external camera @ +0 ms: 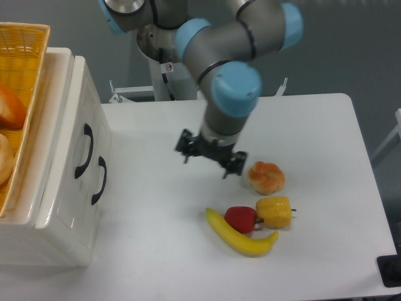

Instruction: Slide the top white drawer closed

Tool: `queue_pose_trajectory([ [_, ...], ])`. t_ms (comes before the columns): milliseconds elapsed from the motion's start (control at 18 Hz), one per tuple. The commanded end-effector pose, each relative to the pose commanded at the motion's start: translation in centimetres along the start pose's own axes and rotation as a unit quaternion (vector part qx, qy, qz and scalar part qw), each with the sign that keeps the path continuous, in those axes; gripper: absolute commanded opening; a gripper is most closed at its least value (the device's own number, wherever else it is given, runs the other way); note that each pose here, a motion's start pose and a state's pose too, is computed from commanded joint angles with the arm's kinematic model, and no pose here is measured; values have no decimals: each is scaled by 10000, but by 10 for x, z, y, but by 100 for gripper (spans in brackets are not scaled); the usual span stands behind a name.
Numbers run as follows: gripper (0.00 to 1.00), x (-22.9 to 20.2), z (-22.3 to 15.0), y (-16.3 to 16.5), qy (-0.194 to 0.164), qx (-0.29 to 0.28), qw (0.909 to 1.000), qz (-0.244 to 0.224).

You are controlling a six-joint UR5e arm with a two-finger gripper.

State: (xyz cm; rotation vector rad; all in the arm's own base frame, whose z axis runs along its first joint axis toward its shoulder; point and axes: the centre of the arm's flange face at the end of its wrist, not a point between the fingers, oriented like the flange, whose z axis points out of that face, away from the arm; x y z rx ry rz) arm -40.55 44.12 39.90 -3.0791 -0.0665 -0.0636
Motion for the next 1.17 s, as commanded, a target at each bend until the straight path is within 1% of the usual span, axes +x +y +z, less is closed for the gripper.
queue_pose_trajectory([
  [167,100,-7,-18,16,-292,-160,9982,497],
  [222,100,-11,-22,23,-327,-162,9975,598],
  [444,100,-19,-57,60,-568,-61,9956,740],
  [611,100,-32,-73,96,-637,-92,9952,740],
  [667,100,-39,-77,108,-666,-131,9944,814],
  [778,100,-42,-84,117,-739,-259,9912,1066],
  [889,100,-47,-86,126,-762,-345,9905,1092],
  [1167,100,-51,-93,149,-803,-336,9923,880],
])
